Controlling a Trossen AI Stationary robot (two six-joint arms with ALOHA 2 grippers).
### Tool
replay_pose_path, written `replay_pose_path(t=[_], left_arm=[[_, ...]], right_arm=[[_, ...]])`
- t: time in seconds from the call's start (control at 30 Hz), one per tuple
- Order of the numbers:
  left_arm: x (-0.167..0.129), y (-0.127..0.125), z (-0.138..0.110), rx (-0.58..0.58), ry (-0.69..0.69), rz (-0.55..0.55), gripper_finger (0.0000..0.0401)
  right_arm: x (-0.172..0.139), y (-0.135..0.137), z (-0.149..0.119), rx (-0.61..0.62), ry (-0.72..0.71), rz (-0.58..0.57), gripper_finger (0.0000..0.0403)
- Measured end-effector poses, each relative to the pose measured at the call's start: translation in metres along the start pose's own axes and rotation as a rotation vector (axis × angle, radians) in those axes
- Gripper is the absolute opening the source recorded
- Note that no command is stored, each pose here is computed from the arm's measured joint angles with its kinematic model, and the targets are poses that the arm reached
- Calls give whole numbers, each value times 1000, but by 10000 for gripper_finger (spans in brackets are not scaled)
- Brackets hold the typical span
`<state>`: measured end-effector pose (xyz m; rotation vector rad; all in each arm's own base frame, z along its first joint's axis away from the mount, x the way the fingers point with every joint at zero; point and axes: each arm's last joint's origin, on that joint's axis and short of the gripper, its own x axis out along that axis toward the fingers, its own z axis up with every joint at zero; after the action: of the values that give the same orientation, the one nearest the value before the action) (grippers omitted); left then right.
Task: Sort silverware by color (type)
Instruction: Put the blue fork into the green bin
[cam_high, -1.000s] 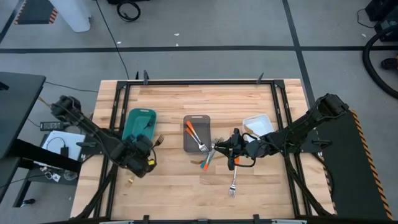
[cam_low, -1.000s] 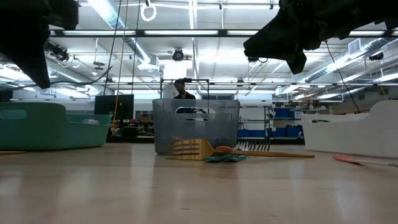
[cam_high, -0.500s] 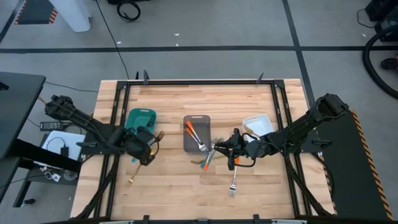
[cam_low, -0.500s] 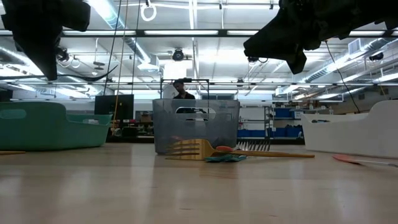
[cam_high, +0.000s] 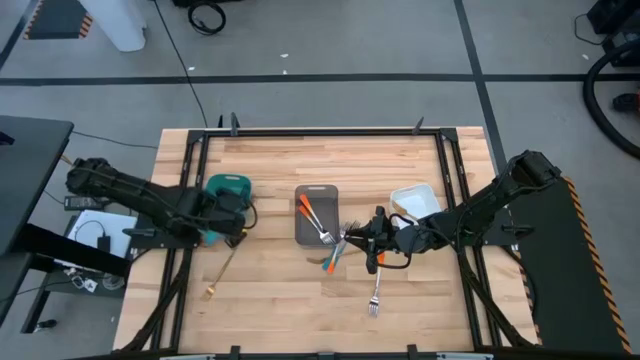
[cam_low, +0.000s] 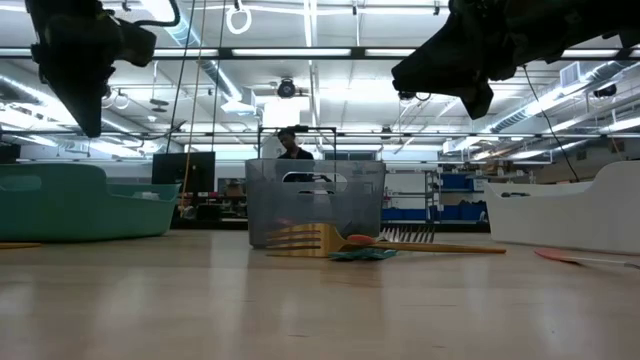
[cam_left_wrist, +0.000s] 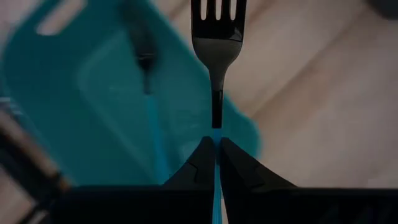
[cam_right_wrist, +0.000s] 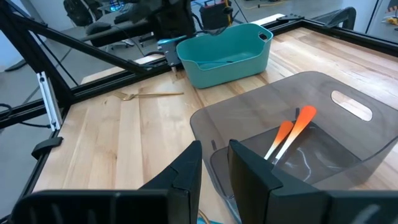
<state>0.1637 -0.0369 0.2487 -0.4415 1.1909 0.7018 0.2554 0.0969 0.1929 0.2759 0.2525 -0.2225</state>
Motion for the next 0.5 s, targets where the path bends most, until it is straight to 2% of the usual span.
replay_pose_path(t=[0.27, 0.5], left_arm=[[3, 11, 8, 26, -45, 100, 14], [6, 22, 15, 46, 5, 151, 14]], right_arm=[[0, 0, 0, 0, 0, 2, 85], [-1, 1, 0, -1, 1, 5, 85]])
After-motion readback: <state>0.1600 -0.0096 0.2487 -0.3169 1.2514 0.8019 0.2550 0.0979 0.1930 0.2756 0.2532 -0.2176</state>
